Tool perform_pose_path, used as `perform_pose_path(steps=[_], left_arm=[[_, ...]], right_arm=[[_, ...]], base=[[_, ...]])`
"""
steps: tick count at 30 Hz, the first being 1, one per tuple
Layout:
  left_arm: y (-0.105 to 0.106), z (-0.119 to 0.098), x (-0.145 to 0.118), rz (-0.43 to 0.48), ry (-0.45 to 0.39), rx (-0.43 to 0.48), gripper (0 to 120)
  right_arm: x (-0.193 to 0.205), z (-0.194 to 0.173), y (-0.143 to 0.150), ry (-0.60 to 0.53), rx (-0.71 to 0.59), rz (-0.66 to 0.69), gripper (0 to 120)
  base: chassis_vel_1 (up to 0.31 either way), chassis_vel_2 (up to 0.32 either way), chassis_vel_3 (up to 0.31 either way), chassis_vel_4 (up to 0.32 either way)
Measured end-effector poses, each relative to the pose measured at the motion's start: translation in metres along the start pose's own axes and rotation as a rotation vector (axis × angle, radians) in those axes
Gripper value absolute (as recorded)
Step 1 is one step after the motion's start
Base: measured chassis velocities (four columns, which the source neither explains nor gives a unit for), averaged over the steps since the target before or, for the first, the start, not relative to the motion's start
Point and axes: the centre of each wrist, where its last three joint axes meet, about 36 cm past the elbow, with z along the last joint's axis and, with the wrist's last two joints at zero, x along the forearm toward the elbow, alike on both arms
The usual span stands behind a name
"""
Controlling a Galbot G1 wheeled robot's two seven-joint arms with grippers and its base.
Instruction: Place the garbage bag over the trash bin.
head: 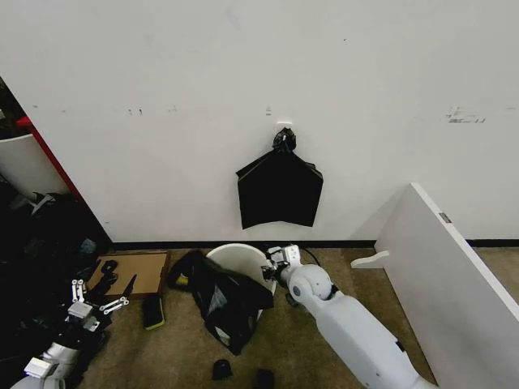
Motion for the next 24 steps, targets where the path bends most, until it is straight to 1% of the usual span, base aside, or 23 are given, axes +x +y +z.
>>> perform_pose_path(steps=[1,2,3,4,6,7,9,10,12,17,20,24], left_arm=[[-0.001,0.0,-0.001,0.0,0.0,0.002,100],[-0.002,0.001,-0.002,0.001,-0.002,0.004,100],[-0.002,0.001,-0.003,0.001,-0.003,0.005,100],[-0.005,0.003,-0.005,0.004,-0.005,0.012,100],[-0.011,0.005,-0.007,0.011,-0.007,0.024,100],[-0.014,0.006,-0.01,0.014,-0.01,0.03,100],[-0.014,0.006,-0.01,0.015,-0.011,0.032,100],[-0.019,0.007,-0.013,0.021,-0.015,0.039,100],[-0.025,0.008,-0.017,0.032,-0.018,0.048,100],[-0.029,0.009,-0.02,0.041,-0.022,0.052,100],[-0.031,0.009,-0.022,0.047,-0.024,0.054,100],[-0.031,0.008,-0.022,0.048,-0.025,0.053,100]], right_arm=[[0.008,0.002,0.001,-0.008,-0.037,0.016,0],[0.025,0.005,0.006,-0.022,-0.118,0.048,0],[0.031,0.005,0.007,-0.026,-0.147,0.059,0],[0.053,0.007,0.011,-0.044,-0.251,0.099,0],[0.071,0.013,0.012,-0.065,-0.345,0.133,0],[0.076,0.018,0.011,-0.075,-0.387,0.147,0],[0.077,0.021,0.01,-0.077,-0.403,0.152,0],[0.079,0.03,0.008,-0.087,-0.456,0.177,0],[0.075,0.042,0.005,-0.098,-0.518,0.229,0],[0.069,0.059,0.001,-0.084,-0.553,0.275,0],[0.065,0.076,0.006,-0.072,-0.56,0.302,0],[0.06,0.083,0.009,-0.065,-0.555,0.305,0]], base=[[0.0,0.0,0.0,0.0],[0.0,0.0,0.0,0.0],[0.0,0.0,0.0,0.0],[0.0,0.0,0.0,0.0],[0.0,0.0,0.0,0.0],[0.0,0.0,0.0,0.0],[0.0,0.0,0.0,0.0],[0.0,0.0,0.0,0.0],[0.0,0.0,0.0,0.0],[0.0,0.0,0.0,0.0],[0.0,0.0,0.0,0.0],[0.0,0.0,0.0,0.0]])
